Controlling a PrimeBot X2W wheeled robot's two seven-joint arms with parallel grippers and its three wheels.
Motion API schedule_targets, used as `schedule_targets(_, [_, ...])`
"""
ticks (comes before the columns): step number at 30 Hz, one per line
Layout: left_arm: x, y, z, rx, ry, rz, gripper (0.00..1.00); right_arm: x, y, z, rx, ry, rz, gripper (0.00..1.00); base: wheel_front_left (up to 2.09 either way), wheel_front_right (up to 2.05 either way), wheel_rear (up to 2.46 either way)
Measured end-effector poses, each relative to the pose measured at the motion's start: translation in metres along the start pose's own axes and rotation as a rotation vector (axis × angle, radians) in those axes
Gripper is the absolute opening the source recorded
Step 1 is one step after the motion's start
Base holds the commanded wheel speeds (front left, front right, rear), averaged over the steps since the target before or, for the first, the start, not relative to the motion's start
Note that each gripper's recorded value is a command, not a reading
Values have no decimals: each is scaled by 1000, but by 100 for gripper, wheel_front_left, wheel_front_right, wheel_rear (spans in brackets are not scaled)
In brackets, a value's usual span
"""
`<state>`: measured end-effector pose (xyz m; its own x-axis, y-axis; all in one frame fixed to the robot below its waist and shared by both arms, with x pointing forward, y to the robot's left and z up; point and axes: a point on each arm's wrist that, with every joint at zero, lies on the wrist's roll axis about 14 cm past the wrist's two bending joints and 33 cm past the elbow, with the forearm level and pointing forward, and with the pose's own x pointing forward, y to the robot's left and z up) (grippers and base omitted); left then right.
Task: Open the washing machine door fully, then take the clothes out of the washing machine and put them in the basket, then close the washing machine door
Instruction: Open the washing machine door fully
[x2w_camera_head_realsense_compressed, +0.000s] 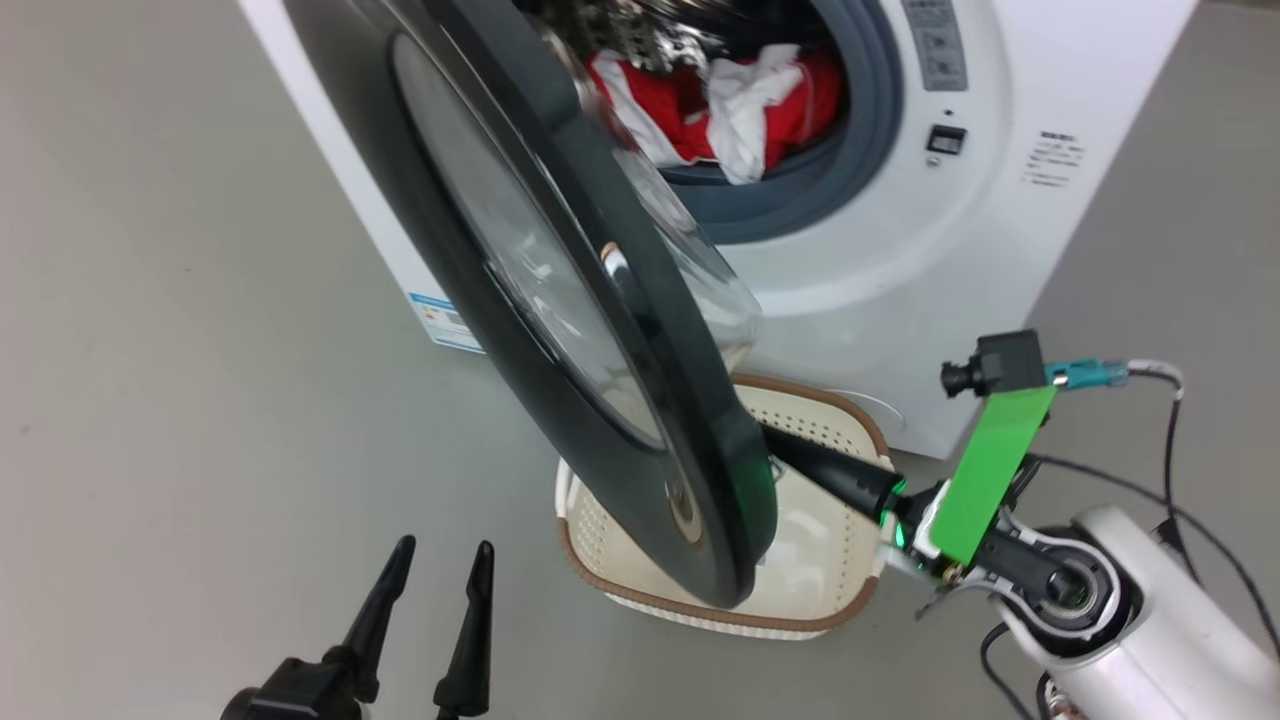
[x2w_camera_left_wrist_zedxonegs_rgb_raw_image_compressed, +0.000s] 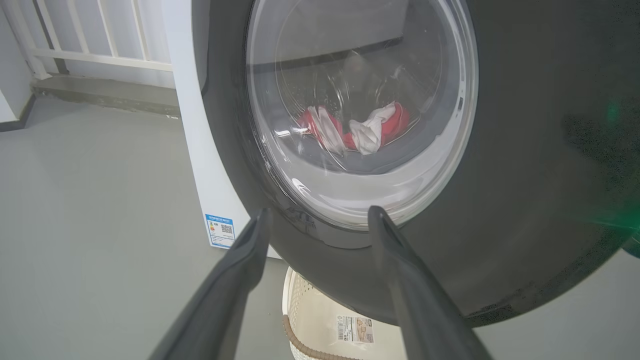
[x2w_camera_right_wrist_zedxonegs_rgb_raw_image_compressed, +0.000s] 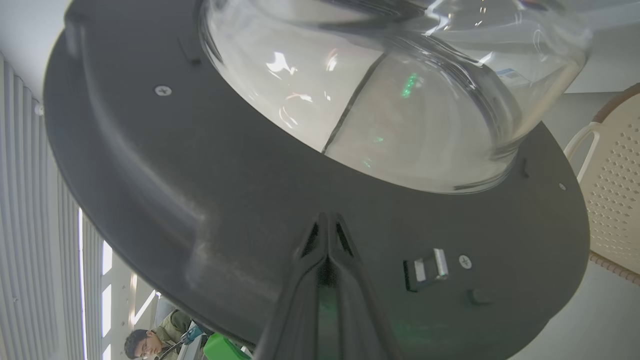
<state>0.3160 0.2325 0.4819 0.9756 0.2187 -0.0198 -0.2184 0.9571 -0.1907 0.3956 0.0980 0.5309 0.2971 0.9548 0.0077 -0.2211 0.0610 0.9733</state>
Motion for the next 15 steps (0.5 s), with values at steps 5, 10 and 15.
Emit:
schedule_targets(5, [-9,10,8,0,-26,32,100,9,5,-19,10,49,15,0,0,0,0])
schedule_targets(10, [-25,22,7,-4,-25,76,100,14,9,-35,20,94,25,0,0,0,0])
schedule_targets(15, [-36,34,14,-4,-49,118,100,23,17,-60,35,166,49,0,0,0,0])
